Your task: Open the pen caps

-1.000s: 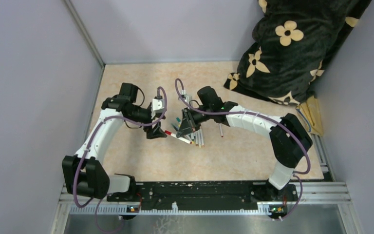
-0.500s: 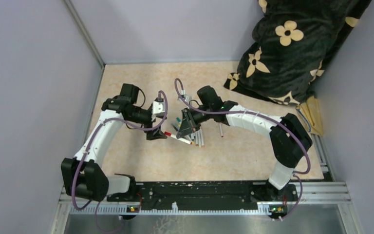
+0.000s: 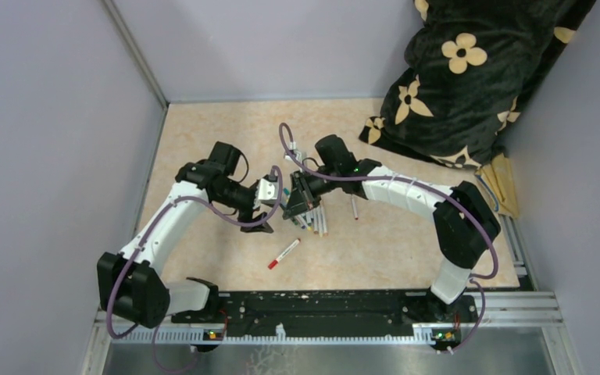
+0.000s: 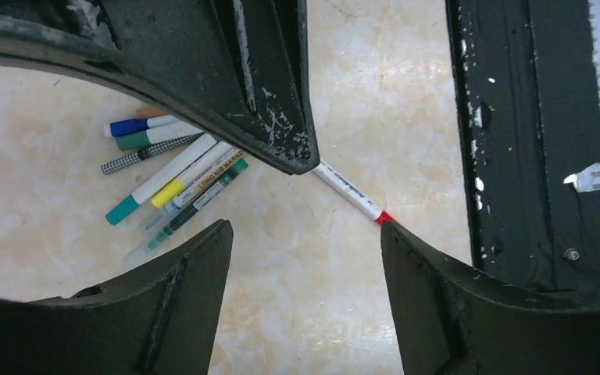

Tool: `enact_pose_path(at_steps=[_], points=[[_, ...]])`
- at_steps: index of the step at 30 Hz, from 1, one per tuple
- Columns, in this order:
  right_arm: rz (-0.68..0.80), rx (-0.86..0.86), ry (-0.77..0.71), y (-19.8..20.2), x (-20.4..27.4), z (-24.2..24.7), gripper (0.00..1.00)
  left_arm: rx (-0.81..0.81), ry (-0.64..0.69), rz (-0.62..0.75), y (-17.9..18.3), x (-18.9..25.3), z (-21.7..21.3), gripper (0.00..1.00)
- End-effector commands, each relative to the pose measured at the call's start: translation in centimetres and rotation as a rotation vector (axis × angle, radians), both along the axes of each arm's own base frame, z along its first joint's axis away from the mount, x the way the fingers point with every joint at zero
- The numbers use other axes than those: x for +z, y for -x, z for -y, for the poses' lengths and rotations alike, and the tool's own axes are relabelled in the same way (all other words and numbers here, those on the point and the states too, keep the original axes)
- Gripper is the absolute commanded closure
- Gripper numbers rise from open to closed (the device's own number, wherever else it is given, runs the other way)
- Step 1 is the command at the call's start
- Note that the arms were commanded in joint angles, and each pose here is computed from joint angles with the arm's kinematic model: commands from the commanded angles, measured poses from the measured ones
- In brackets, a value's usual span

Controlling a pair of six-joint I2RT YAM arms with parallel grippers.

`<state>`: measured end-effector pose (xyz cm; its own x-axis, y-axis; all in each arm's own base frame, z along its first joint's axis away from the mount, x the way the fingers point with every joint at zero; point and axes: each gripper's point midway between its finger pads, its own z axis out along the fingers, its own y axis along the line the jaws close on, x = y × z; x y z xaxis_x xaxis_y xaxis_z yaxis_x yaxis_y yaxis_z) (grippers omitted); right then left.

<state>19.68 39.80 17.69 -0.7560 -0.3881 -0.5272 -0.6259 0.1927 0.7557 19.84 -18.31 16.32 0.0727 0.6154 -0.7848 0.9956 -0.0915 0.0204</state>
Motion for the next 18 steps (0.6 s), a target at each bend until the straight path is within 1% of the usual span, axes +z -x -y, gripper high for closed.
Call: enact_pose_path(at_steps=[1,4,6,7,8,10,12,14,15,17,18], points=[[0.073,-0.007,-0.016,-1.0,1.4,-0.2,1.0,0.006,-0.024,0.046,-0.4,-0.8,-0.4,0.23],[0.152,-0.116,0.087,-2.2,-0.7,1.2,0.99,0.105,-0.112,0.061,-1.7,-2.8,-2.0,0.21],[0.233,-0.212,0.14,-2.6,-2.0,2.5,0.89,0.149,-0.13,0.046,-2.2,-4.0,-3.2,0.19],[0.28,-0.234,0.159,-2.4,-2.7,3.1,0.86,0.177,-0.123,0.029,-2.5,-4.3,-3.9,0.17],[0.322,-0.238,0.176,-2.0,-3.2,3.3,0.8,0.211,-0.105,0.011,-3.0,-4.4,-4.4,0.15],[0.38,-0.22,0.216,-0.8,-4.6,3.7,0.59,0.285,-0.051,-0.033,-4.1,-4.1,-5.6,0.11],[0.437,-0.175,0.233,0.6,-5.5,3.0,0.48,0.335,-0.011,-0.061,-5.1,-3.4,-6.6,0.08],[0.515,-0.103,0.223,1.9,-6.1,2.2,0.43,0.372,0.009,-0.09,-5.9,-3.0,-7.4,0.08],[0.572,-0.05,0.191,2.8,-6.2,1.6,0.41,0.4,0.019,-0.107,-6.2,-2.7,-7.9,0.07],[0.706,0.067,0.092,4.3,-6.2,0.8,0.38,0.452,0.039,-0.142,-6.9,-2.2,-8.8,0.07],[0.763,0.095,0.043,4.5,-5.9,0.4,0.33,0.469,0.055,-0.157,-7.0,-1.9,-9.1,0.06]])
